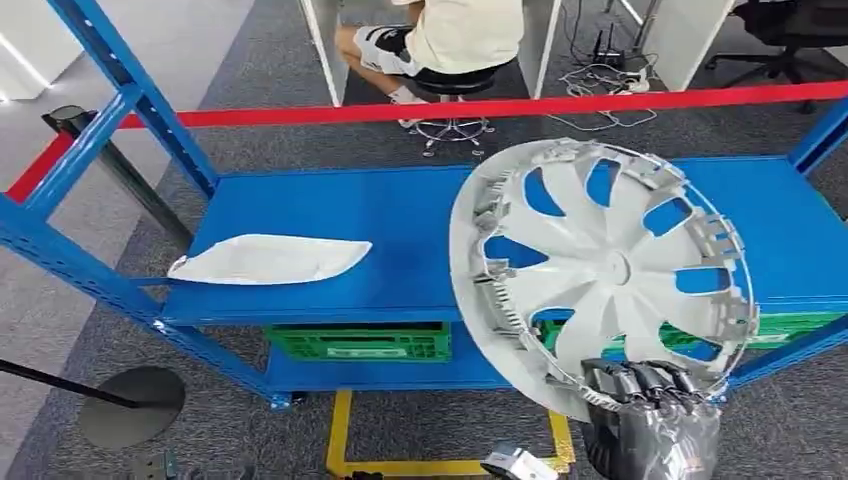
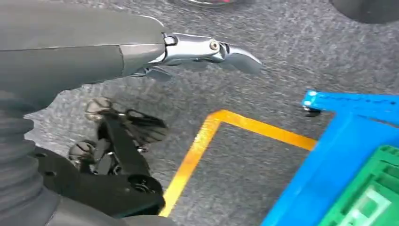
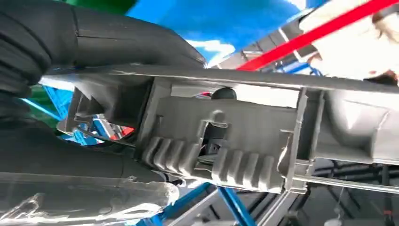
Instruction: Take the parts from the cabinet and place them on the table.
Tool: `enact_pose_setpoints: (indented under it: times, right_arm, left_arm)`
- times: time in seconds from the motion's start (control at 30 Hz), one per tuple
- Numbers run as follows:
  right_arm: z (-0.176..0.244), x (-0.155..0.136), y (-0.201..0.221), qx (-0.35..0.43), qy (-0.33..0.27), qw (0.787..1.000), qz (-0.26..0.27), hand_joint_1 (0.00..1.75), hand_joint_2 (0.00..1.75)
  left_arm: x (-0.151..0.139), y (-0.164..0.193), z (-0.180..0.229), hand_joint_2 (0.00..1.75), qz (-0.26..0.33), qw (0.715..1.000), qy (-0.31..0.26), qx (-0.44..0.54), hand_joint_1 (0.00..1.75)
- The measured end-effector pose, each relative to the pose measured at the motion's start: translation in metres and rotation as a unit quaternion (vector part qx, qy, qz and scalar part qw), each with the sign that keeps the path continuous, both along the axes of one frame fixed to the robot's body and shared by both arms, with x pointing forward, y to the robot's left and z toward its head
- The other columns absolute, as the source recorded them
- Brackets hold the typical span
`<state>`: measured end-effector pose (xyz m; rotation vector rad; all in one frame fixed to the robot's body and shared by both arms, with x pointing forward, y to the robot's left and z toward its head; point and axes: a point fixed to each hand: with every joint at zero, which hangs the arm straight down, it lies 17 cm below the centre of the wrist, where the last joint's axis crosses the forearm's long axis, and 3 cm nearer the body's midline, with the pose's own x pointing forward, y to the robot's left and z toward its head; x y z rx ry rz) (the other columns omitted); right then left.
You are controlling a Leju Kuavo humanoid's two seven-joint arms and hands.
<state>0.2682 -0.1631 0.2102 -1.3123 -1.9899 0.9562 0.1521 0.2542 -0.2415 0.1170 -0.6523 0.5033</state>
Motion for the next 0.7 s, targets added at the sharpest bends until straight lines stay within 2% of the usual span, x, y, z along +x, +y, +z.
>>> enact_pose_setpoints:
  times: [0.23,0.43,0.7]
  right_arm:
    - [-0.009,-0.004,0.012,-0.001,0.011,1.000,0.021,1.75,1.75]
    - [-0.018,-0.001,0.008,0.013,0.030,0.999,0.005,1.75,1.75]
    - [-0.023,-0.006,0.011,0.009,0.036,0.999,0.016,1.75,1.75]
  left_arm:
    - [0.010,0.002,0.003,1.75,-0.006,1.000,-0.011,0.002,0.00]
    - [0.013,0.001,0.004,1.75,-0.011,1.000,-0.013,0.005,0.00]
    - [0.013,-0.001,0.004,1.75,-0.029,0.999,-0.011,0.011,0.00]
